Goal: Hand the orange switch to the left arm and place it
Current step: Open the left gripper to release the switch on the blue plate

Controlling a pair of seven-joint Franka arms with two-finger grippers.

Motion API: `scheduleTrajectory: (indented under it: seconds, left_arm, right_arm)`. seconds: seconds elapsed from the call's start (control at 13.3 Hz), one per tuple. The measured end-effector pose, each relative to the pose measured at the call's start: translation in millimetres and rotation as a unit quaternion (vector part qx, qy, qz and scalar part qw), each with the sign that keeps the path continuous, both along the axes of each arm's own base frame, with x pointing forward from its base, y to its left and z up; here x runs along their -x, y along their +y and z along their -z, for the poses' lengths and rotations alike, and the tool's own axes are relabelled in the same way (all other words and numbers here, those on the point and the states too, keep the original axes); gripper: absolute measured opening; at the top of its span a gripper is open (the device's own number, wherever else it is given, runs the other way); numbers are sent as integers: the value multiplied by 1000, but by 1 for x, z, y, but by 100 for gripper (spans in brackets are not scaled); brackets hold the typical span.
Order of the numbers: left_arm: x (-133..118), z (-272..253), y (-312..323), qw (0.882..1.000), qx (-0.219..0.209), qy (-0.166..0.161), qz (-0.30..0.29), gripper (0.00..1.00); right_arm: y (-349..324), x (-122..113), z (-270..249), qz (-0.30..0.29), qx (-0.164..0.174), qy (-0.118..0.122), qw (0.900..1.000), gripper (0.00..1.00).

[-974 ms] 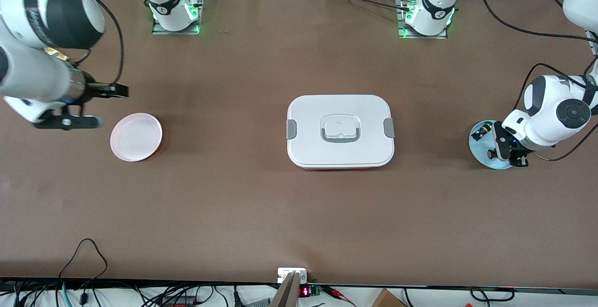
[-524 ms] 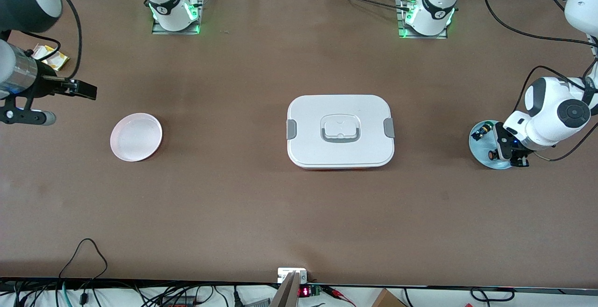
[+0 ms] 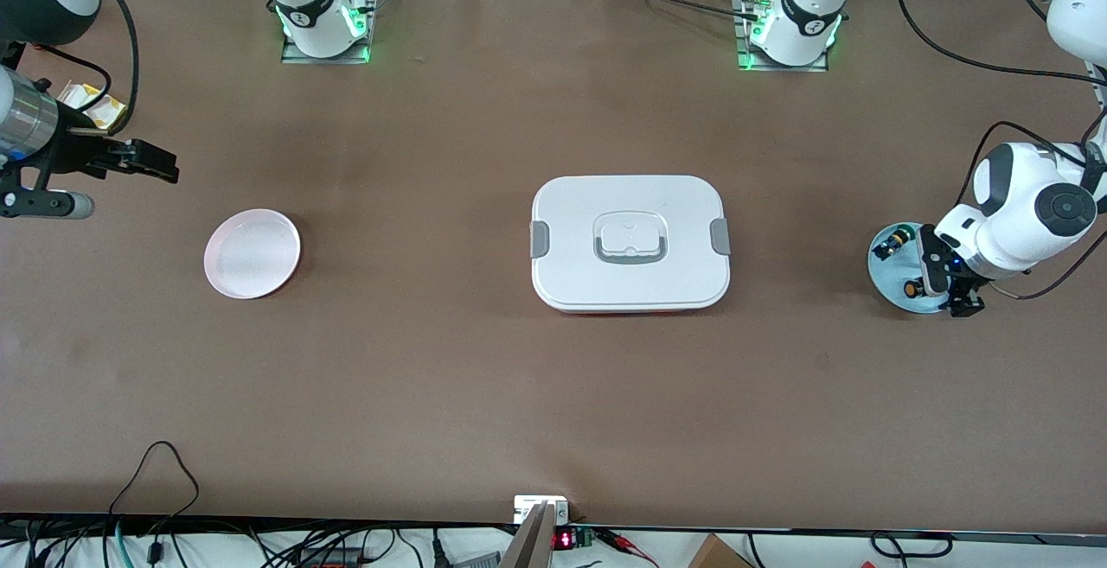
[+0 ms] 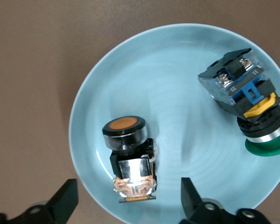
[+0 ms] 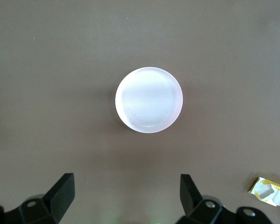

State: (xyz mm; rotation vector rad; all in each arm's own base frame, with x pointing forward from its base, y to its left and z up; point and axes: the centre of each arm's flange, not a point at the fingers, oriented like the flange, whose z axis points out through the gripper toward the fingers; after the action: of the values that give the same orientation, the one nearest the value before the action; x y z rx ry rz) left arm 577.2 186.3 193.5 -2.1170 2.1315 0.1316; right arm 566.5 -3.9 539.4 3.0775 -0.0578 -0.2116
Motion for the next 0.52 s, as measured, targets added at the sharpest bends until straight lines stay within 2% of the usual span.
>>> scheduleTrajectory:
  seconds: [0.3, 0.52]
  left_arm:
    - [-16, -54, -26, 999, -24, 24, 15, 100]
    - [-25, -119, -50, 998, -31, 58, -13, 100]
  right_arm:
    - [-2, 14, -10, 2, -6, -6, 1000, 100]
    - [-3, 20, -21, 2, -7, -13, 1000, 100]
